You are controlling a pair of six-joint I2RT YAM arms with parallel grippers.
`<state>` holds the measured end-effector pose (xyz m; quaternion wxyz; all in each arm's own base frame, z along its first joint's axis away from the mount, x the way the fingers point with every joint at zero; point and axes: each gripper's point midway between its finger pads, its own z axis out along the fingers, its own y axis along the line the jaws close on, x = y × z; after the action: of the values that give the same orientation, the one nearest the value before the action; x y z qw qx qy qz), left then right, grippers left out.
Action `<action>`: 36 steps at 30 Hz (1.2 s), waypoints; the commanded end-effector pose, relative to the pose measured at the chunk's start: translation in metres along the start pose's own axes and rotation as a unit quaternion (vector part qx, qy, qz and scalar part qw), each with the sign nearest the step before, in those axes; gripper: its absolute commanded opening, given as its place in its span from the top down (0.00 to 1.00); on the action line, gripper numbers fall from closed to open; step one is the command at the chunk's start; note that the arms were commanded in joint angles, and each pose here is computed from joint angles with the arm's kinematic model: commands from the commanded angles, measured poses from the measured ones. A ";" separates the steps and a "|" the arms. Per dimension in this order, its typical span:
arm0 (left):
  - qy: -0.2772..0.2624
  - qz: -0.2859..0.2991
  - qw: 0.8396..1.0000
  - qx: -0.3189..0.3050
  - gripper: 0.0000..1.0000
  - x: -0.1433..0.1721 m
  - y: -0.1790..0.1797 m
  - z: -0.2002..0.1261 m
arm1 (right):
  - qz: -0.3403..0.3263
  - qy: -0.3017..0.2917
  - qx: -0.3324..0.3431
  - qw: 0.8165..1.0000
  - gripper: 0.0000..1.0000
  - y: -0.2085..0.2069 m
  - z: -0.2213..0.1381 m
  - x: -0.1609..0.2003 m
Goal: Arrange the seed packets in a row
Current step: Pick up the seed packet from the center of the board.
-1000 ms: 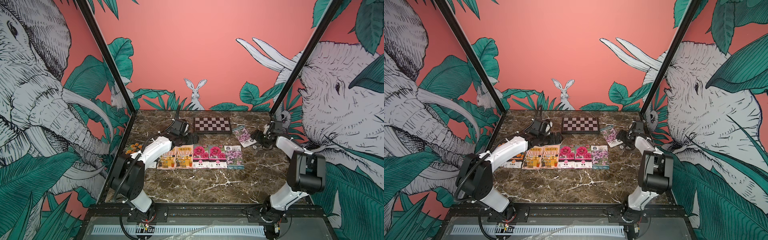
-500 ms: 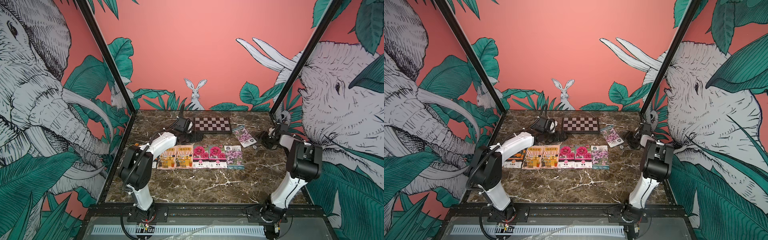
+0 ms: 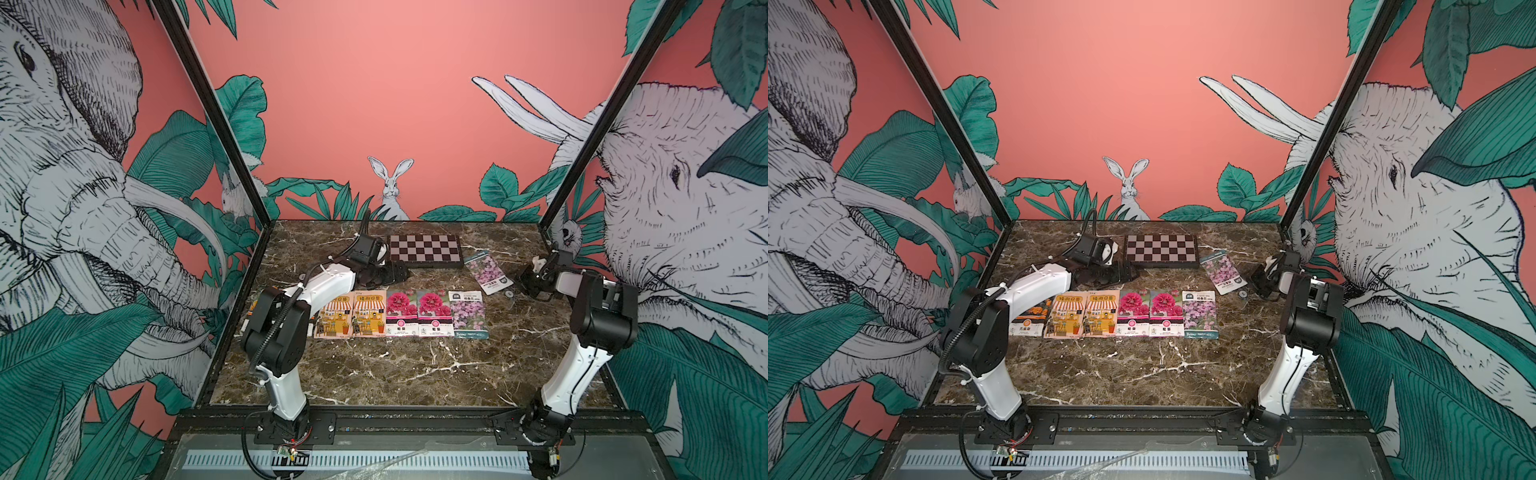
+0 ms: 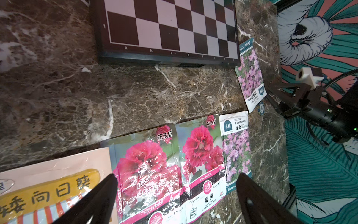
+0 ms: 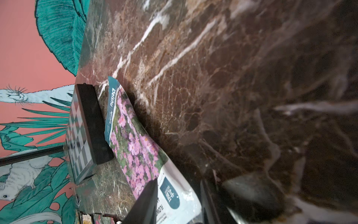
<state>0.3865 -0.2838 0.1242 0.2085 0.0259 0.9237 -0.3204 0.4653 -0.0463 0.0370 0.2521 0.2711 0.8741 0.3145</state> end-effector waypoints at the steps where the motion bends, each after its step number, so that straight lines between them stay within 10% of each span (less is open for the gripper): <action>1: -0.009 -0.007 0.999 0.032 0.02 -0.013 -0.016 0.002 | 0.006 0.015 -0.021 1.000 0.63 -0.004 0.008 0.010; 18: 0.009 -0.009 0.998 0.058 0.03 -0.015 -0.035 0.027 | -0.010 0.007 -0.116 0.993 0.99 0.027 0.004 0.006; 36: -0.026 0.133 0.988 0.068 0.03 -0.027 -0.100 0.051 | 0.043 -0.079 -0.191 0.977 1.00 0.098 -0.078 -0.001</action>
<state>0.4098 -0.3742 0.1427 0.2297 0.1037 0.8950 -0.3681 0.4516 -0.0172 0.1415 0.3464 0.2639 0.7836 0.4430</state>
